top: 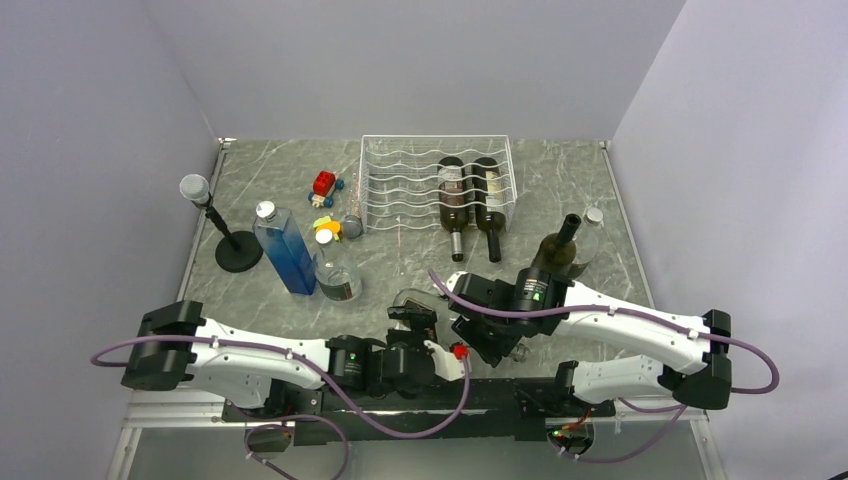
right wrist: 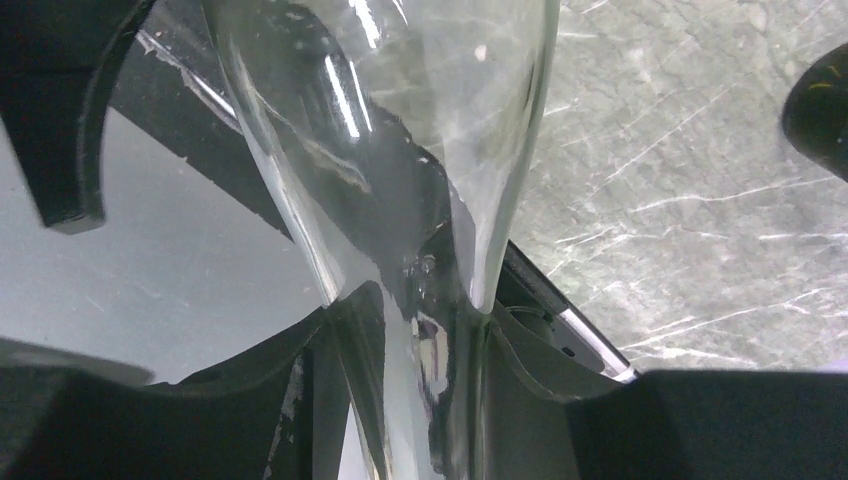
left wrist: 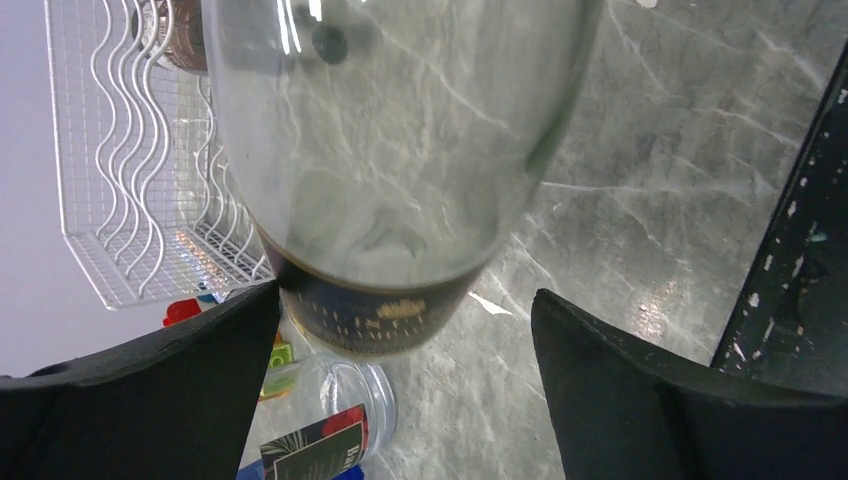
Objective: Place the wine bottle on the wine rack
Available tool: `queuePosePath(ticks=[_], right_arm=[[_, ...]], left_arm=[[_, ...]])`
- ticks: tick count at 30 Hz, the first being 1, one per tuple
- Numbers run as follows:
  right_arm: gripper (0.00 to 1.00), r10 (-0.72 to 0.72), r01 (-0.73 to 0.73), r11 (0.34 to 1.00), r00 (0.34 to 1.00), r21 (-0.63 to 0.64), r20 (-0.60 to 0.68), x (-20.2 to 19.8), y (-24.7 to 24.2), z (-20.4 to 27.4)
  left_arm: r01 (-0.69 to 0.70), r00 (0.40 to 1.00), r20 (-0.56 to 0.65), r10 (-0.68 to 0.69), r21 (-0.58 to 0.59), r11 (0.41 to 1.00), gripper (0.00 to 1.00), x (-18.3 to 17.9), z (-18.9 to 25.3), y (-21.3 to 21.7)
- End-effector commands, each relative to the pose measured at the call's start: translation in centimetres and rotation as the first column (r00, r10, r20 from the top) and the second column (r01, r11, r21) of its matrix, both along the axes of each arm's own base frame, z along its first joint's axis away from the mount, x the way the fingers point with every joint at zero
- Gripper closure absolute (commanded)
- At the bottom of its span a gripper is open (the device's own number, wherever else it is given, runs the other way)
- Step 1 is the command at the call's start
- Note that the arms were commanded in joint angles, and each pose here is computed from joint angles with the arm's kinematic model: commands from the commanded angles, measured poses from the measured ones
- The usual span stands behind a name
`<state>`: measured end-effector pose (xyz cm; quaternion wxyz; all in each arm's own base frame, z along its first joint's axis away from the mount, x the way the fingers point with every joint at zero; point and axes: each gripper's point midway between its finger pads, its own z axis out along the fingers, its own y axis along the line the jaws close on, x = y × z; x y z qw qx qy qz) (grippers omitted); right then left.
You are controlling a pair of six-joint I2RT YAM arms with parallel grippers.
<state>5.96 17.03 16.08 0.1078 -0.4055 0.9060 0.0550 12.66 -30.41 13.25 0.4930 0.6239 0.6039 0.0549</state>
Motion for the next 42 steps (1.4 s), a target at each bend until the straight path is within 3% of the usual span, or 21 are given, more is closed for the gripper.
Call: queuePosePath(ticks=[1, 13, 17, 24, 31, 42], right_arm=[[1.00, -0.112, 0.089, 0.982, 0.984, 0.168, 0.139, 2.9, 1.7, 2.2], [1.00, -0.188, 0.156, 0.970, 0.968, 0.185, 0.168, 4.0, 1.0, 1.4], [1.00, -0.286, 0.232, 0.937, 0.939, 0.261, 0.193, 5.6, 1.8, 1.4], [1.00, -0.433, 0.319, 0.852, 0.876, 0.415, 0.214, 9.1, 4.6, 1.2], [1.00, -0.484, 0.329, 0.838, 0.817, 0.436, 0.313, 13.1, 6.5, 1.0], [1.00, -0.594, 0.367, 0.760, 0.728, 0.537, 0.343, 18.2, 9.1, 0.3]], left_arm=[[0.000, 0.997, -0.072, -0.008, -0.116, 0.993, 0.01, -0.9, 2.2, -0.3], [-0.042, 0.993, -0.116, 0.001, -0.359, 0.932, 0.01, -1.1, 7.2, 2.4], [-0.097, 0.991, -0.129, 0.037, -0.500, 0.861, 0.01, -0.6, 11.0, 3.3], [-0.181, 0.979, -0.199, 0.043, -0.752, 0.634, 0.01, -0.2, 18.7, 5.4], [-0.188, 0.971, -0.234, -0.042, -0.864, 0.467, 0.01, -0.8, 23.9, 6.4], [-0.204, 0.973, -0.232, -0.024, -0.897, 0.391, 0.01, -0.3, 25.2, 8.0]])
